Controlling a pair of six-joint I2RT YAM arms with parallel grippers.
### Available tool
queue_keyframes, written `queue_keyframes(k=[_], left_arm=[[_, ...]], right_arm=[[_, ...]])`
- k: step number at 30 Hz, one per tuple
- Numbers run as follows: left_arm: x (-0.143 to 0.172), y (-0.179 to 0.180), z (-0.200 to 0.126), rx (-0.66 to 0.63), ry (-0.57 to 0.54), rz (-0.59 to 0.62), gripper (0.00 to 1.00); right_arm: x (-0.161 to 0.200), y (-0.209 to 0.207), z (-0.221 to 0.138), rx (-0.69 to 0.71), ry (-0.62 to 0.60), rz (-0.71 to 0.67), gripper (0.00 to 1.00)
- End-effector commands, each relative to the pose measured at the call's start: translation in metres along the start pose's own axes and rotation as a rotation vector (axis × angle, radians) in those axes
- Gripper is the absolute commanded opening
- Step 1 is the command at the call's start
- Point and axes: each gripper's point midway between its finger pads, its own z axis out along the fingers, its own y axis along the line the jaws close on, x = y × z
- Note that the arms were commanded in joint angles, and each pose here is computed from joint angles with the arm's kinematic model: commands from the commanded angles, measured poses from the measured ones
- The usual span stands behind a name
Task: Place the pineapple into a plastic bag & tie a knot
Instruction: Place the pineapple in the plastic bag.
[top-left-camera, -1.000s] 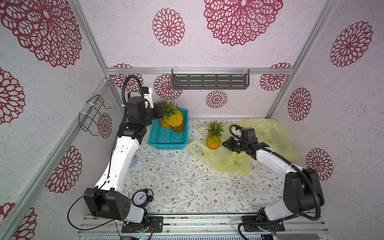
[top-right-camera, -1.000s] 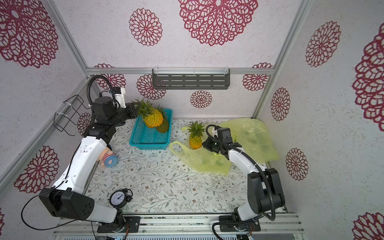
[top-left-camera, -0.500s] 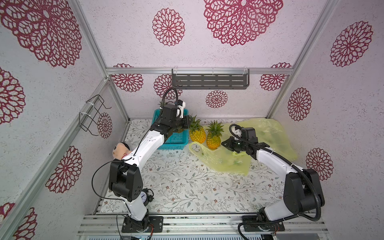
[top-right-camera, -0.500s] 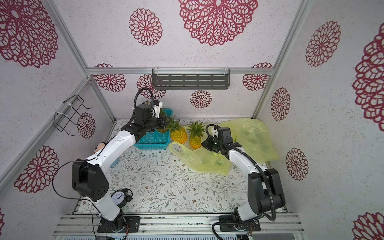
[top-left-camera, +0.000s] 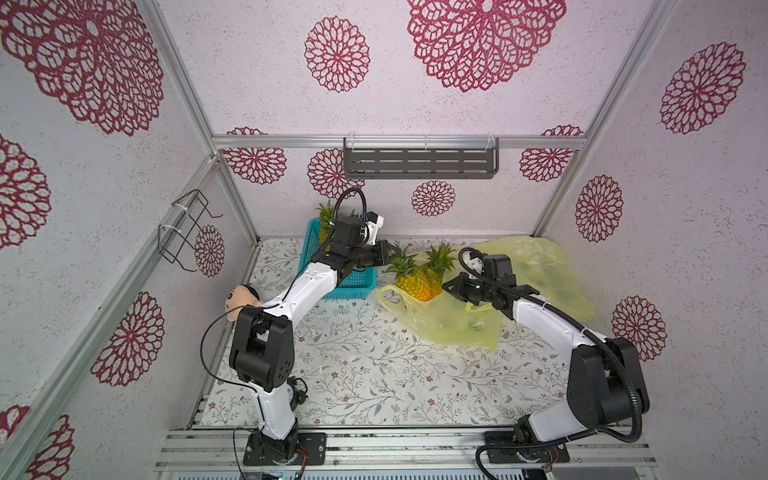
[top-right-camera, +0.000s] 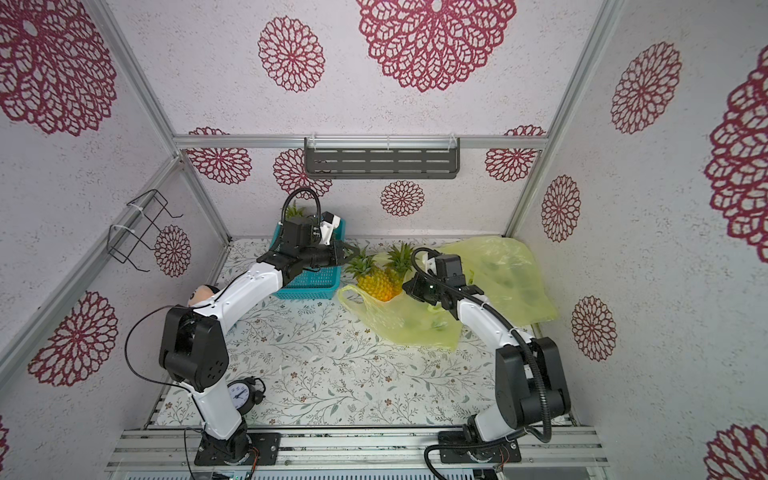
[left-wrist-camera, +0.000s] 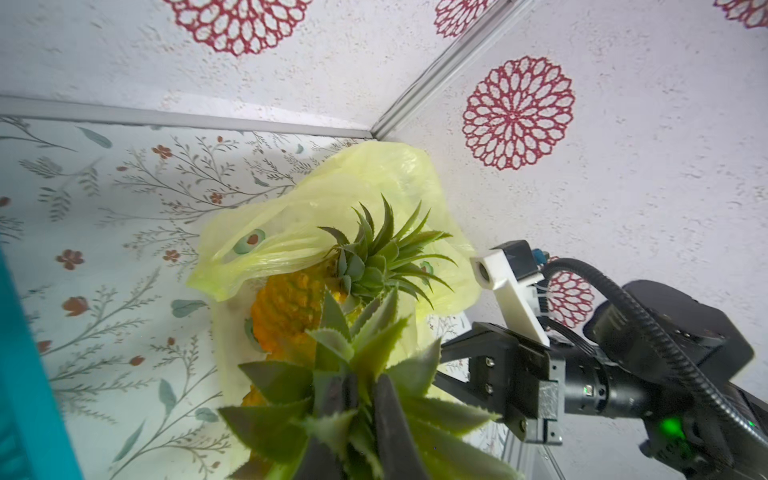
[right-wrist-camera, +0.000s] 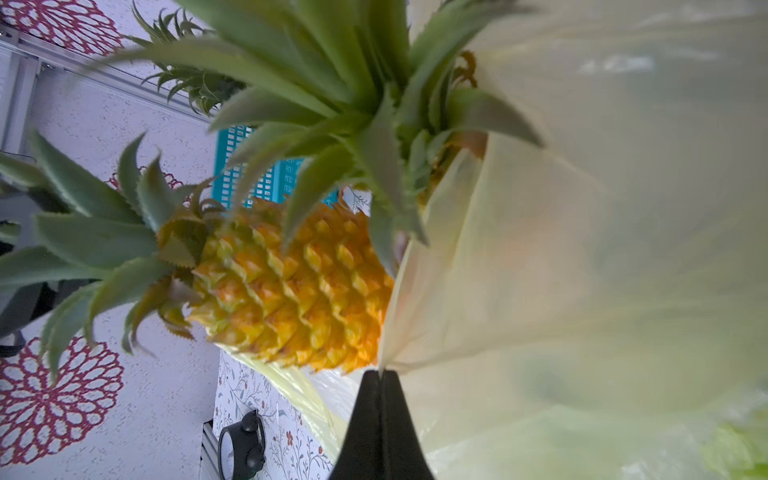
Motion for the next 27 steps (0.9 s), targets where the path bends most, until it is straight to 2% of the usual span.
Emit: queue_keyframes(k=[1, 9, 13, 19, 20, 24, 27], left_arm=[[-0.011, -0.044, -0.011, 0.123, -0.042, 0.036, 0.00], [0.025, -0.039, -0.001, 0.054, 0.029, 0.040, 0.00], [0.033, -0.051, 0.006, 0.060, 0.037, 0.067, 0.00], [0.043, -0.057, 0.016, -0.004, 0.031, 0.142, 0.00], [0.048, -0.056, 0.019, -0.014, 0.044, 0.146, 0.06], [0.067, -0.061, 0.030, -0.011, 0.102, 0.174, 0.39], [0.064, -0.072, 0.025, 0.001, 0.108, 0.202, 0.58]], right_arm=[[-0.011, 0.013, -0.010, -0.038, -0.038, -0.020, 0.00], [-0.013, 0.010, -0.010, -0.026, -0.045, -0.017, 0.00], [-0.013, 0.009, -0.009, -0.025, -0.043, -0.016, 0.00], [-0.010, 0.007, -0.008, -0.024, -0.038, -0.014, 0.00], [-0.010, 0.007, -0.008, -0.022, -0.036, -0.013, 0.00], [-0.007, 0.005, -0.007, -0.022, -0.034, -0.009, 0.00], [-0.005, 0.003, -0.008, -0.020, -0.032, -0.009, 0.00]])
